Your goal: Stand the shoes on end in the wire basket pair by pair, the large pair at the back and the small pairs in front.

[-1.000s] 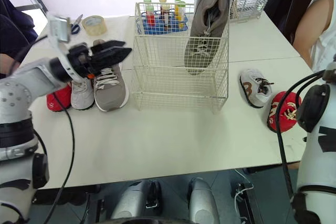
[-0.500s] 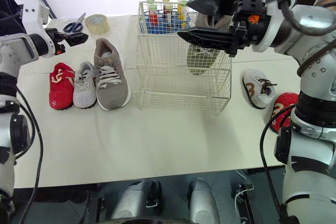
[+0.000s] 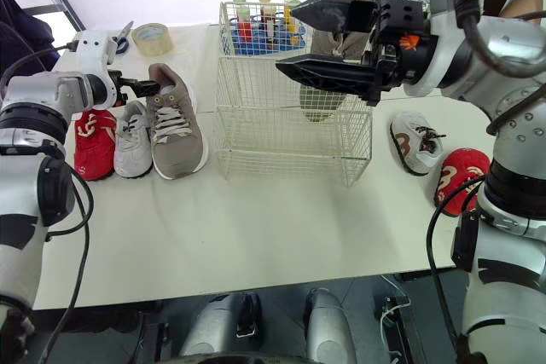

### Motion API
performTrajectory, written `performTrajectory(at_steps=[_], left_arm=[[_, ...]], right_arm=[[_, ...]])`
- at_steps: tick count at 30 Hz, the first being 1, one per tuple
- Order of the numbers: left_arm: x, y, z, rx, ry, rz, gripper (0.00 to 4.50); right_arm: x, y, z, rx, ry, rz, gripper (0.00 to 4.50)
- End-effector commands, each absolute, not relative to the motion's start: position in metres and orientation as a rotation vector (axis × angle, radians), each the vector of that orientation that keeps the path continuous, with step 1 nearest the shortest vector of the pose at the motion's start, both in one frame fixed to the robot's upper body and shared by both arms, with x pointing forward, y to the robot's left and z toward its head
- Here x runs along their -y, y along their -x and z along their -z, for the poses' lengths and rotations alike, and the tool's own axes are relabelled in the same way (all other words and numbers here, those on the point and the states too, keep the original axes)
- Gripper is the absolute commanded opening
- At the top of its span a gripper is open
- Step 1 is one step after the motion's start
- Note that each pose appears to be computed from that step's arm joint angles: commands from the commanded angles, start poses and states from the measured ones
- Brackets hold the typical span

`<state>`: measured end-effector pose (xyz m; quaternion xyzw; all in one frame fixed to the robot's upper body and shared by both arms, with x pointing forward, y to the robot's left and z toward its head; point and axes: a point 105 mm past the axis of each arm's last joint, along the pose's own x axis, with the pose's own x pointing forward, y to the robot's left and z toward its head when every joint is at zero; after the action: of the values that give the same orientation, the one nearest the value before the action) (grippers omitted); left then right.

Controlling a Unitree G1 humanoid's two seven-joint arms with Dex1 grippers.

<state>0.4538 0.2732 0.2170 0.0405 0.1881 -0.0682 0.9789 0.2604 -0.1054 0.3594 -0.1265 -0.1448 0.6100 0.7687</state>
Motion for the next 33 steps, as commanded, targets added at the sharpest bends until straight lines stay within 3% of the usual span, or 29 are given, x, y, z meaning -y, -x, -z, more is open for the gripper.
performTrajectory(at_steps=[1, 4, 10, 11, 17, 20, 24, 29, 33], left_arm=[[-0.276, -0.456, -0.219, -0.366, -0.084, 0.102, 4.25], [-0.272, -0.457, -0.21, -0.38, -0.077, 0.095, 3.37], [-0.265, -0.46, -0.203, -0.373, -0.047, 0.081, 0.36], [-0.264, -0.461, -0.204, -0.364, -0.037, 0.083, 0.04], [-0.257, -0.468, -0.247, -0.211, 0.021, 0.094, 0.04], [-0.252, -0.47, -0.291, -0.049, 0.074, 0.111, 0.04], [-0.244, -0.457, -0.384, 0.289, 0.123, 0.146, 0.04], [-0.228, -0.413, -0.483, 0.744, 0.204, 0.223, 0.04], [-0.205, -0.371, -0.527, 1.047, 0.188, 0.285, 0.04]], right_arm=[[0.109, -0.251, -0.371, 0.387, 0.306, -1.303, 3.66], [0.109, -0.252, -0.37, 0.39, 0.307, -1.298, 3.67], [0.109, -0.254, -0.37, 0.391, 0.313, -1.288, 3.67], [0.109, -0.255, -0.37, 0.389, 0.314, -1.284, 3.67], [0.111, -0.256, -0.369, 0.381, 0.321, -1.268, 3.67], [0.112, -0.256, -0.369, 0.378, 0.321, -1.262, 3.67], [0.113, -0.256, -0.369, 0.377, 0.315, -1.251, 3.67], [0.119, -0.258, -0.369, 0.371, 0.291, -1.212, 3.67], [0.124, -0.257, -0.363, 0.347, 0.281, -1.186, 3.67]])
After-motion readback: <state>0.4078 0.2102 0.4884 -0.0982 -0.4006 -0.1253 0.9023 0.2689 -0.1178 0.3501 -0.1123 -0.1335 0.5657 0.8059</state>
